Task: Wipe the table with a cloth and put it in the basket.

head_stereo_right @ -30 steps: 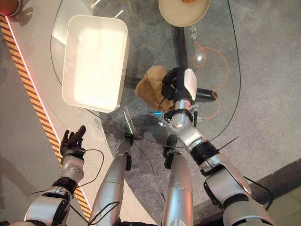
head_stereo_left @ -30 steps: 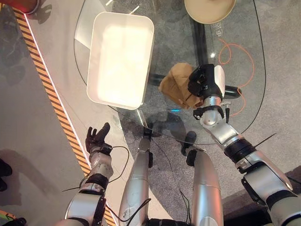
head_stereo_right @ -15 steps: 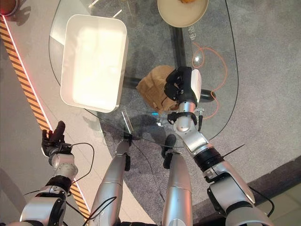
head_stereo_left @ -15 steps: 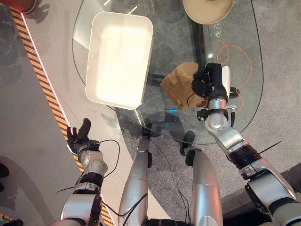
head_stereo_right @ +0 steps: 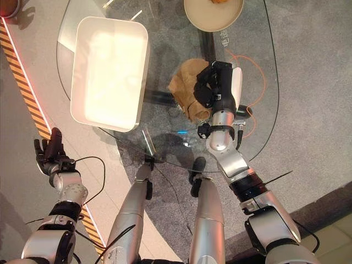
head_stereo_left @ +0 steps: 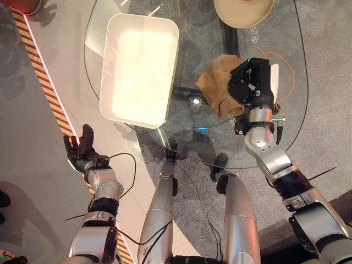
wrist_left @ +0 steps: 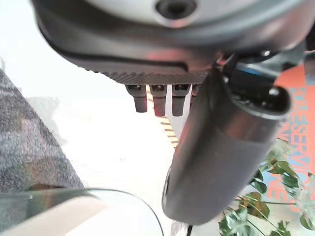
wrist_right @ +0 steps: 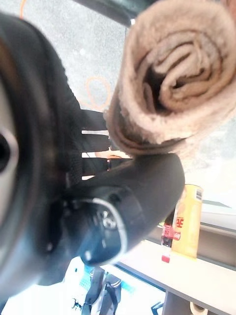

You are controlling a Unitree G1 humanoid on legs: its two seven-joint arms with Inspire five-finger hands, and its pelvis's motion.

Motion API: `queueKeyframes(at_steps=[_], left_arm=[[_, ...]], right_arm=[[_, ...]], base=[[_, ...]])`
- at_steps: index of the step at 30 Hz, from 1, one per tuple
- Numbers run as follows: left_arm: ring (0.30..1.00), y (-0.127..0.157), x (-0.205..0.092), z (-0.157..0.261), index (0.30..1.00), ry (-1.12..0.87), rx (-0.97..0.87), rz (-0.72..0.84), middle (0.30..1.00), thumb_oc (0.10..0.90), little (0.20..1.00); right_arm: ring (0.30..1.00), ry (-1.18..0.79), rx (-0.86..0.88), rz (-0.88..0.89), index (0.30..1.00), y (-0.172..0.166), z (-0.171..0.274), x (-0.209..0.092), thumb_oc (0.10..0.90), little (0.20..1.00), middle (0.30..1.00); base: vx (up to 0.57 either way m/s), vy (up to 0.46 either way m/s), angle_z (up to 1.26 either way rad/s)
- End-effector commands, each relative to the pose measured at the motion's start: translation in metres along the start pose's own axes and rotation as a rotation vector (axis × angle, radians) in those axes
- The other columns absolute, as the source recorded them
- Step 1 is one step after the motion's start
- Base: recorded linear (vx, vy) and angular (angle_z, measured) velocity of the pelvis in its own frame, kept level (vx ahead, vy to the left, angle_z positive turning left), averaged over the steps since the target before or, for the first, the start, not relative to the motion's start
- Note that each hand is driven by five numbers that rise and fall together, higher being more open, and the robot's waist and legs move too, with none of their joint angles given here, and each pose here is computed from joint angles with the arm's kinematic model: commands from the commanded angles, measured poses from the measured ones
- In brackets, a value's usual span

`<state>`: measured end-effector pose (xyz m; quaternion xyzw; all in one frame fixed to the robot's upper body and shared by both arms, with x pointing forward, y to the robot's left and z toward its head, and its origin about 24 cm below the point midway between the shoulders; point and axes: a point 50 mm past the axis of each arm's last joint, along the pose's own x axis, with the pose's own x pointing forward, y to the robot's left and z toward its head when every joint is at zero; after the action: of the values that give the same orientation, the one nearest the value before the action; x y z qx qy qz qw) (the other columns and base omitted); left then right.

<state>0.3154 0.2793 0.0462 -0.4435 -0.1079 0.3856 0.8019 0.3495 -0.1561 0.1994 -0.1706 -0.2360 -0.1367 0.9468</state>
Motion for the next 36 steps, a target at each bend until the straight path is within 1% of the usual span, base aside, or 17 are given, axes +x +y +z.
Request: queueKeyframes(at_steps=[1, 8, 9, 10, 13, 19, 24, 29, 36], left_arm=[[0.900, -0.005, 0.012, 0.053, 0.900, -0.248, 0.003, -0.082, 0.900, 0.800, 0.900], [0.900, -0.024, 0.006, 0.054, 0.900, -0.259, -0.025, -0.199, 0.900, 0.800, 0.900], [0.900, -0.035, 0.003, 0.054, 0.900, -0.256, -0.034, -0.255, 0.900, 0.800, 0.900], [0.900, -0.038, 0.002, 0.054, 0.900, -0.255, -0.031, -0.273, 0.900, 0.800, 0.900], [0.900, -0.061, -0.007, 0.053, 0.900, -0.250, -0.028, -0.426, 0.900, 0.800, 0.900], [0.900, -0.082, -0.019, 0.058, 0.900, -0.294, -0.032, -0.523, 0.900, 0.800, 0.900], [0.900, -0.094, -0.027, 0.059, 0.900, -0.323, -0.030, -0.571, 0.900, 0.800, 0.900], [0.900, -0.107, -0.036, 0.065, 0.900, -0.339, -0.030, -0.662, 0.900, 0.800, 0.900], [0.900, -0.132, -0.059, 0.054, 0.900, -0.196, -0.021, -0.915, 0.900, 0.800, 0.900]], right_arm=[[0.300, -0.378, 0.226, -0.029, 0.300, -0.011, 0.081, 0.001, 0.100, 0.200, 0.300], [0.300, -0.428, 0.273, -0.018, 0.300, -0.014, 0.089, -0.005, 0.100, 0.200, 0.300], [0.300, -0.440, 0.280, -0.018, 0.300, -0.015, 0.092, -0.006, 0.100, 0.200, 0.300], [0.300, -0.444, 0.281, -0.018, 0.300, -0.015, 0.092, -0.007, 0.100, 0.200, 0.300], [0.300, -0.466, 0.289, -0.016, 0.300, -0.018, 0.094, -0.011, 0.100, 0.200, 0.300], [0.300, -0.491, 0.298, -0.018, 0.300, -0.020, 0.091, -0.016, 0.100, 0.200, 0.300], [0.300, -0.514, 0.311, -0.016, 0.300, -0.021, 0.095, -0.017, 0.100, 0.200, 0.300], [0.300, -0.553, 0.337, -0.016, 0.300, -0.024, 0.101, -0.021, 0.100, 0.200, 0.300], [0.300, -0.605, 0.359, -0.026, 0.300, -0.030, 0.108, -0.025, 0.100, 0.200, 0.300]], base=[[0.00, 0.000, 0.00], [0.00, 0.000, 0.00], [0.00, 0.000, 0.00], [0.00, 0.000, 0.00], [0.00, 0.000, 0.00], [0.00, 0.000, 0.00], [0.00, 0.000, 0.00], [0.00, 0.000, 0.00], [0.00, 0.000, 0.00]])
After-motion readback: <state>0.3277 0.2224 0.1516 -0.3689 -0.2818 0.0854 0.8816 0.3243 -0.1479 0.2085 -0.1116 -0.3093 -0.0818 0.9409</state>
